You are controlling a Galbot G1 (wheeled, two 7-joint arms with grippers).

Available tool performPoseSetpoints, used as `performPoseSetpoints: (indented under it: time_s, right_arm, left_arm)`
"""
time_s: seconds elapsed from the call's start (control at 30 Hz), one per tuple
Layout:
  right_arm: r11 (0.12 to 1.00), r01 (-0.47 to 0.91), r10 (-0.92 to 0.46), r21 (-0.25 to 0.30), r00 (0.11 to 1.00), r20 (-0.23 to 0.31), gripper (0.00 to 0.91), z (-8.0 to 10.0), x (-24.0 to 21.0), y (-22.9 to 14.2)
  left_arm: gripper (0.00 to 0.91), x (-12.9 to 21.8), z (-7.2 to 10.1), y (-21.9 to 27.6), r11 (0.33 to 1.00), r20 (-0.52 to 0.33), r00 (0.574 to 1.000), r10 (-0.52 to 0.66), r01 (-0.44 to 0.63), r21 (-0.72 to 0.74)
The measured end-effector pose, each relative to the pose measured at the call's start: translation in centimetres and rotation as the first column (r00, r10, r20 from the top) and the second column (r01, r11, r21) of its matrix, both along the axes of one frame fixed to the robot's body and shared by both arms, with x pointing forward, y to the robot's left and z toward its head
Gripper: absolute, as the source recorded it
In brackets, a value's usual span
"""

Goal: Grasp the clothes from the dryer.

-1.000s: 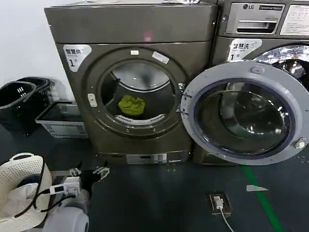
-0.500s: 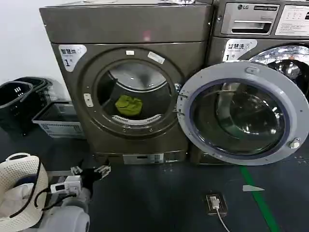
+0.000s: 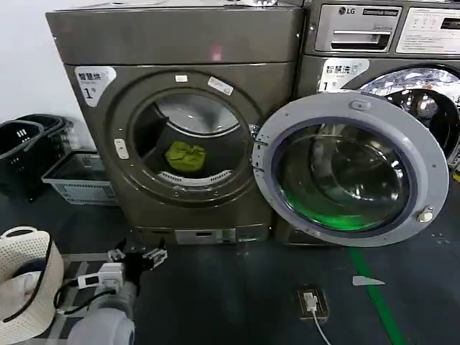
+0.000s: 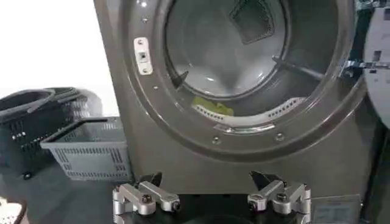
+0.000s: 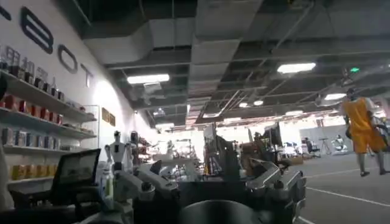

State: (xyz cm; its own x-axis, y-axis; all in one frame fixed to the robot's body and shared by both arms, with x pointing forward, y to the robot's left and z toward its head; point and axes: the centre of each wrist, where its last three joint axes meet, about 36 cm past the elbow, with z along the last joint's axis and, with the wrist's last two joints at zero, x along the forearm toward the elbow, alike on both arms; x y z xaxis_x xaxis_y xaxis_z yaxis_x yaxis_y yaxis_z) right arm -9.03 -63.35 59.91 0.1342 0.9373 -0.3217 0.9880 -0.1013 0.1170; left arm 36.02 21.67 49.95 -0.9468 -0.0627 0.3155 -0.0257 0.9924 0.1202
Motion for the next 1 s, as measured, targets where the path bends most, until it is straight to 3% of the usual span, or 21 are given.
performPoseSetpoints:
  time_s: [1.0]
  right_arm:
    - [1.0, 0.012, -0.01, -0.026, 0.999, 0.044, 0.907, -0.42, -0.4, 0.18]
  left_arm:
    - [0.907, -0.04, 0.67, -0.16, 1.0, 0.021, 1.0, -0.012, 0.012, 0.018]
